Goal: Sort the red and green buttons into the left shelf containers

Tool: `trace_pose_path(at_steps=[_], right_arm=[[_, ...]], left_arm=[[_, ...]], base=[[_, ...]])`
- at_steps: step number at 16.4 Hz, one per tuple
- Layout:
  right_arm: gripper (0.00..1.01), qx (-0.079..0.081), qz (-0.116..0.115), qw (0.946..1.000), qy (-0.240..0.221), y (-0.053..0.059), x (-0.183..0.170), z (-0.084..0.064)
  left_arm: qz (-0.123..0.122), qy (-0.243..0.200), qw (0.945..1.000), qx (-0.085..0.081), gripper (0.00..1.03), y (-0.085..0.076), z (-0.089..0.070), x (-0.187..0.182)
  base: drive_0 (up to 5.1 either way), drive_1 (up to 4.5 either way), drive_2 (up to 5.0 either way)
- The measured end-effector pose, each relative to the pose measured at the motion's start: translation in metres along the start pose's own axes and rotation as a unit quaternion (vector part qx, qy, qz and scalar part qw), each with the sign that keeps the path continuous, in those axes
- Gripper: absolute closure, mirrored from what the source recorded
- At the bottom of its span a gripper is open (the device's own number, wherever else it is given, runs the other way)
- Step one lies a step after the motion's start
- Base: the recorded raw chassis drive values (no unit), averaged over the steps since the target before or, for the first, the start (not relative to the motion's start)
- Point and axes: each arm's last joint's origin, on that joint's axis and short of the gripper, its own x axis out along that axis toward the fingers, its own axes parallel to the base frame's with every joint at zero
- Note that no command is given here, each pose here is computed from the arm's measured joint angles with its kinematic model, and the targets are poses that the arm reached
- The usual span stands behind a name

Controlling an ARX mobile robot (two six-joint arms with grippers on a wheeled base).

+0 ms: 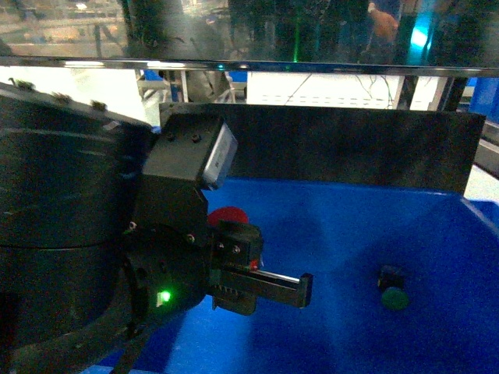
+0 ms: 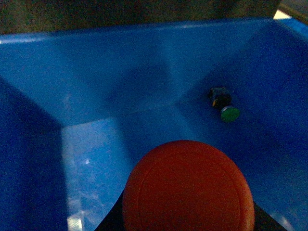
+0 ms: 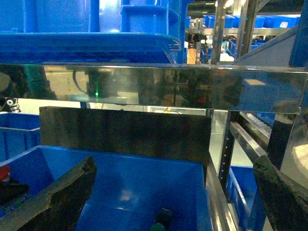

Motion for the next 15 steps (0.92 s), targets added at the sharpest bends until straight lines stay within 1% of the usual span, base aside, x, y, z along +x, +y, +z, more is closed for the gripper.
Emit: trace_pose_path(at_steps=[3,4,5,6,7,8,9,12,15], right_arm=[[0.03,0.0,0.0,1.0,0.0,0.0,0.0,0.0],[0.03,0.0,0.0,1.0,0.0,0.0,0.0,0.0],[0.03,0.0,0.0,1.0,0.0,0.0,0.0,0.0],[0.03,0.0,0.0,1.0,0.0,0.0,0.0,0.0],[0.03,0.0,0.0,1.0,0.0,0.0,0.0,0.0],[0.03,0.0,0.0,1.0,0.0,0.0,0.0,0.0],[0.03,0.0,0.0,1.0,0.0,0.0,0.0,0.0],[0.03,0.0,0.0,1.0,0.0,0.0,0.0,0.0],[0.03,0.0,0.0,1.0,0.0,0.0,0.0,0.0]], left_arm=[[0.015,0.022,0.9996,-0.006,0.79,0.008,-0.007,0.018],[0.022,0.025,0.9993,-0.017,0.79,0.012,-0.008,0.024],[0.036,0.025,0.9986,-0.031,0.78,0.016,-0.007,0.03],[0.036,0.02,0.9984,-0.039,0.68,0.018,-0.006,0.031],[0.033,0.009,0.9982,-0.05,0.51,0.018,-0.002,0.032],[0.033,0.0,0.9976,-0.061,0.19,0.016,0.0,0.032],[0.028,-0.014,0.9974,-0.064,0.05,0.013,0.005,0.023],[0.029,-0.038,0.9968,-0.064,0.05,0.013,0.012,-0.001],[0.039,-0.049,0.9962,-0.06,0.05,0.019,0.011,-0.023]], base=[[0.0,0.0,0.0],[0.0,0.0,0.0],[0.0,0.0,0.0],[0.0,0.0,0.0],[0.0,0.0,0.0],[0.0,0.0,0.0],[0.0,0.0,0.0],[0.0,0.0,0.0],[0.0,0.0,0.0]])
